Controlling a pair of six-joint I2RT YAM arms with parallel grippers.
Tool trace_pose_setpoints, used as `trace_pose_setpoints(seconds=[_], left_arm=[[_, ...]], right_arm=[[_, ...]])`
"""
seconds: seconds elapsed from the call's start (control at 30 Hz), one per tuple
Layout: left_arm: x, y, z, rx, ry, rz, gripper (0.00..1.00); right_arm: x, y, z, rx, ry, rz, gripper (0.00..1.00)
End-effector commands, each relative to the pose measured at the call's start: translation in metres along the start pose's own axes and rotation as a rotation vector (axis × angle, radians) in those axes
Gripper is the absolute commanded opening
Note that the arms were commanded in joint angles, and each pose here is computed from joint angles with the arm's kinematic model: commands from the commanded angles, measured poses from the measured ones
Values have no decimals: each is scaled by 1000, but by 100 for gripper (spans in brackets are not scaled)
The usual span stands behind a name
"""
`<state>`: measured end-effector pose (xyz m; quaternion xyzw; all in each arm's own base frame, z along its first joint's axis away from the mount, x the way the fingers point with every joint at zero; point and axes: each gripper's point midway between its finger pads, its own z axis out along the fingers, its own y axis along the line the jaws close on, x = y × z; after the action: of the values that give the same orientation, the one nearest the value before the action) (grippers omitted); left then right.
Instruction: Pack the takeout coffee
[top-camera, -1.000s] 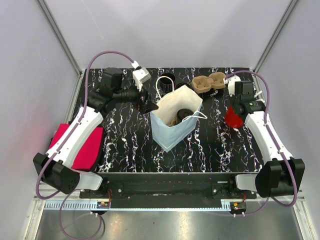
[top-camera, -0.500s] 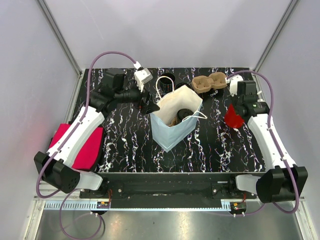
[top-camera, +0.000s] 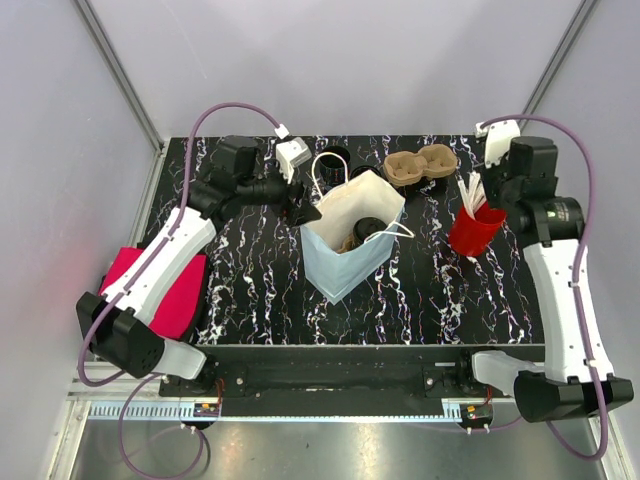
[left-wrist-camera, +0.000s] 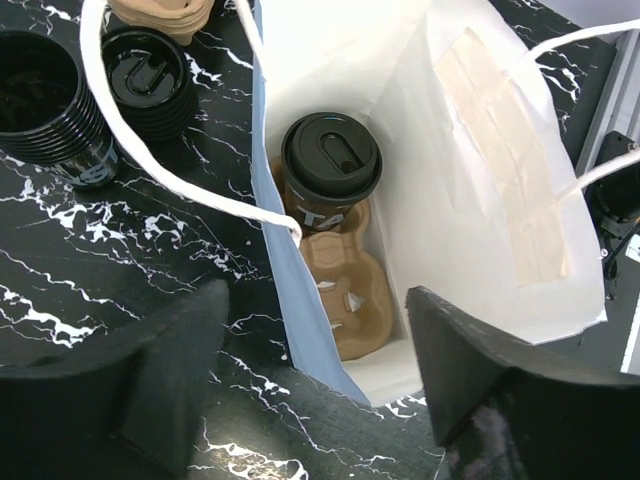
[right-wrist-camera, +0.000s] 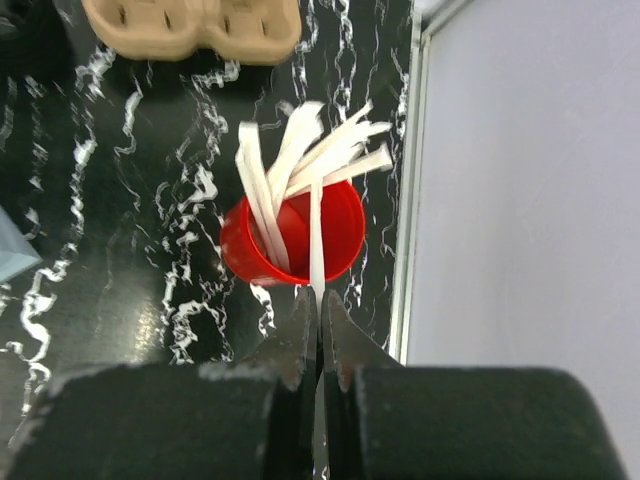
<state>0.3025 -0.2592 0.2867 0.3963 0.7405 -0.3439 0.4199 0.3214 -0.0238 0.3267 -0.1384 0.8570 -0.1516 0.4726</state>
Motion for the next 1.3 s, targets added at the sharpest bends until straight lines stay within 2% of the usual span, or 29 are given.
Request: trace_pose_setpoints(seconds=[0.0, 0.03, 0.33, 0.37, 0.57, 0.73, 0.9, 1.27], left_arm=[[-23, 9, -1, -47, -44, 47, 71], [-23, 9, -1, -48, -44, 47, 65], [-19, 15, 4, -67, -15, 52, 40], [-19, 15, 5, -68, -13, 55, 35], [-18, 16, 8, -88, 10, 78, 21], [-20, 16, 13, -103, 29, 102, 2], [-19, 23, 20, -127, 49, 110, 0], [-46, 50, 39, -212, 27, 138, 0]], right_arm=[[-33, -3, -43, -64, -111, 38, 0], [-37, -3, -47, -72, -122, 44, 0], [-85, -2, -98, -165, -304, 57, 0], [-87, -1, -99, -175, -303, 56, 0], [-107, 0, -116, -215, -373, 61, 0], [-110, 6, -116, -249, -386, 65, 0], [-114, 9, -115, -265, -413, 53, 0], [-130, 23, -121, -361, -475, 32, 0]])
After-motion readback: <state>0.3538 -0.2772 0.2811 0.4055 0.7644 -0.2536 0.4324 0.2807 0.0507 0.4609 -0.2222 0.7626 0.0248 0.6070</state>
